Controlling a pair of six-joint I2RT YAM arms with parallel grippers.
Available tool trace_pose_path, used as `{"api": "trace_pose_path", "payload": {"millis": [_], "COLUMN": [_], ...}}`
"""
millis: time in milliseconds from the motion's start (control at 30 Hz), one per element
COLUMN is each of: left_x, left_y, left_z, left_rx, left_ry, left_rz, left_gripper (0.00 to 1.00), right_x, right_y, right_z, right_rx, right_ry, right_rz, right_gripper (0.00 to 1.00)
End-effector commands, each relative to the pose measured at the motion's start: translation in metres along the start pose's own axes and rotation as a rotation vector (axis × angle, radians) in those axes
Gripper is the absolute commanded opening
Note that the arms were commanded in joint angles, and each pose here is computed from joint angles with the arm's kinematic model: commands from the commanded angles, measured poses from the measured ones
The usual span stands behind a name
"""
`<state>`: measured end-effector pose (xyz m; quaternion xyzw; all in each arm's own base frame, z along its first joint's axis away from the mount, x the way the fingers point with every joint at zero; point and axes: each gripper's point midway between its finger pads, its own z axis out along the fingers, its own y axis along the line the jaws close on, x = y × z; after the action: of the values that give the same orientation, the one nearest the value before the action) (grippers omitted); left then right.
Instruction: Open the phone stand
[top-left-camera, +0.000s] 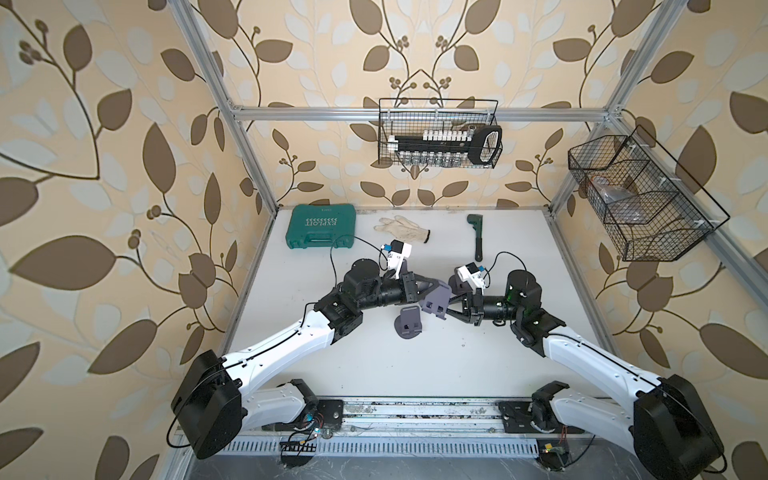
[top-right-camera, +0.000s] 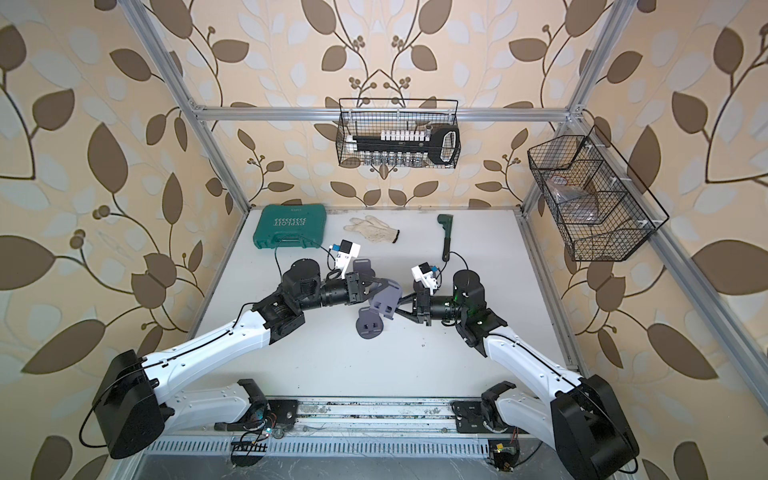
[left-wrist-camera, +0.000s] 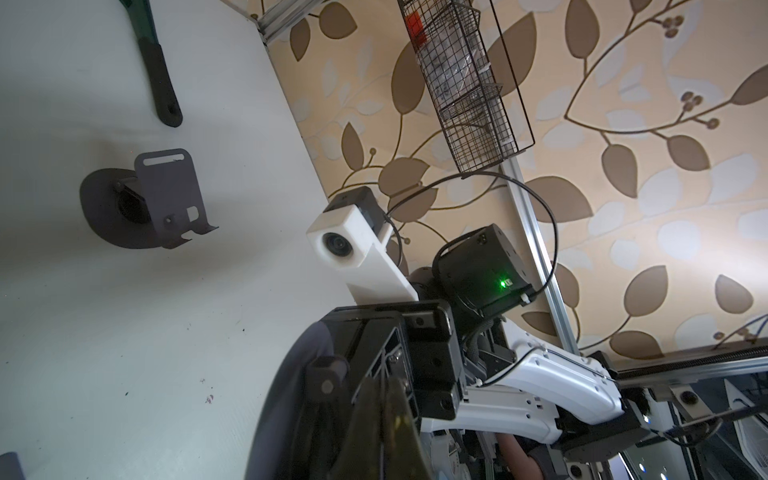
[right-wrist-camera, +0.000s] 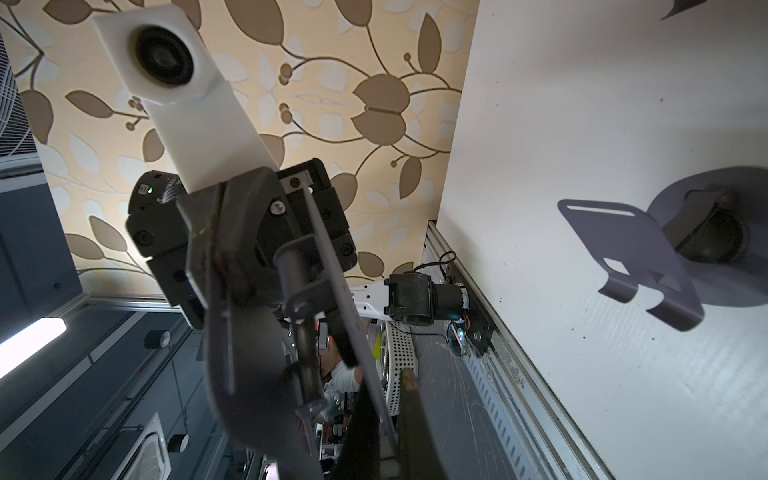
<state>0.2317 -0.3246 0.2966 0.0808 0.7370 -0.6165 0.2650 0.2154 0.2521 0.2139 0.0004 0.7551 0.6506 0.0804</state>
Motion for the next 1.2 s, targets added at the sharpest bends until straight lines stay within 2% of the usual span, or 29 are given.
{"api": "trace_pose_path", "payload": {"millis": [0,167,300,667,767,867,967,1067,1167], "left_x": [-0.034,-0.038,-0.05,-0.078,-0.097,-0.122,-0.134,-0.135,-0.137], "left_y": [-0.199,-0.205,-0.21,-0.193,-0.184,-0.173,-0.161,-0.16,-0.145], "left_z": [-0.071,-0.087,-0.098,-0.087,-0.083,-0.084,-0.08,-0.066,-0.058], "left_rx": [0.614,0.61,0.605,0.497,0.484,0.467,0.438,0.442,0.398], "left_ry": [-0.19,-0.284,-0.351,-0.443,-0.479,-0.538,-0.558,-0.446,-0.42], "left_rz": [0.493,0.615,0.655,0.8,0.783,0.707,0.656,0.602,0.495], "left_gripper": [0.0,0.0,0.0,0.0,0.0,0.0,0.0,0.0,0.0], "right_x": [0.023,0.03,0.035,0.036,0.037,0.038,0.039,0.034,0.016], "right_y": [-0.082,-0.092,-0.097,-0.099,-0.101,-0.102,-0.103,-0.094,-0.064], "right_z": [-0.002,-0.002,-0.003,-0.004,-0.005,-0.007,-0.008,-0.01,-0.021], "right_rx": [0.2,0.218,0.244,0.251,0.264,0.281,0.284,0.282,0.291], "right_ry": [0.033,0.068,0.085,0.077,0.076,0.072,0.068,0.058,0.011], "right_rz": [0.391,0.438,0.455,0.473,0.47,0.459,0.457,0.407,0.278], "right_gripper": [0.0,0.0,0.0,0.0,0.0,0.0,0.0,0.0,0.0]}}
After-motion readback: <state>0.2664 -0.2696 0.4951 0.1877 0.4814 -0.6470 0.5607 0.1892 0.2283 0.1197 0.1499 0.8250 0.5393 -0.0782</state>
